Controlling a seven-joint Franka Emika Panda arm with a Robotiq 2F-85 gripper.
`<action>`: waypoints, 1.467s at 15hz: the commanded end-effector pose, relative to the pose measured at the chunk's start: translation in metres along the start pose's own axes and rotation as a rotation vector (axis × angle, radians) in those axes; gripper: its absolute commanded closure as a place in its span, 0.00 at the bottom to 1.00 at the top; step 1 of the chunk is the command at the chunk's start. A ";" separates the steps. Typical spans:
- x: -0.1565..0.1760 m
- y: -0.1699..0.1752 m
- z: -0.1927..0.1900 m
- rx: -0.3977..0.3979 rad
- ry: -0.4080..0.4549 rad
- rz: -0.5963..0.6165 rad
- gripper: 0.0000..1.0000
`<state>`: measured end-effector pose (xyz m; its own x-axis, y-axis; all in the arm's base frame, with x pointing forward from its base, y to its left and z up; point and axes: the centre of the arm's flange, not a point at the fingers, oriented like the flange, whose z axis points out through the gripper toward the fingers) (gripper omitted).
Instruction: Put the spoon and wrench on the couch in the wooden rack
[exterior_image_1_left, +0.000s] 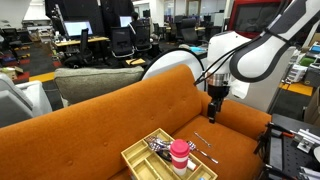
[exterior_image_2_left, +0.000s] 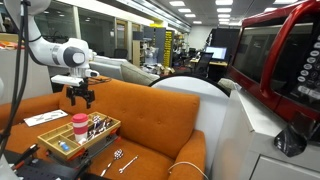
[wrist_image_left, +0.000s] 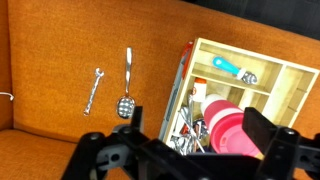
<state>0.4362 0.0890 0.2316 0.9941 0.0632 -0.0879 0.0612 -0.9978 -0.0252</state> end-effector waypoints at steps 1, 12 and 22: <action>0.000 0.000 0.000 0.000 0.000 0.000 0.00; 0.059 0.030 0.141 0.017 -0.064 0.134 0.00; 0.076 0.045 0.196 -0.002 -0.111 0.205 0.00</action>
<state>0.4966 0.0526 0.0282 0.9699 -0.1389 -0.1998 -0.1406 -0.9901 0.0060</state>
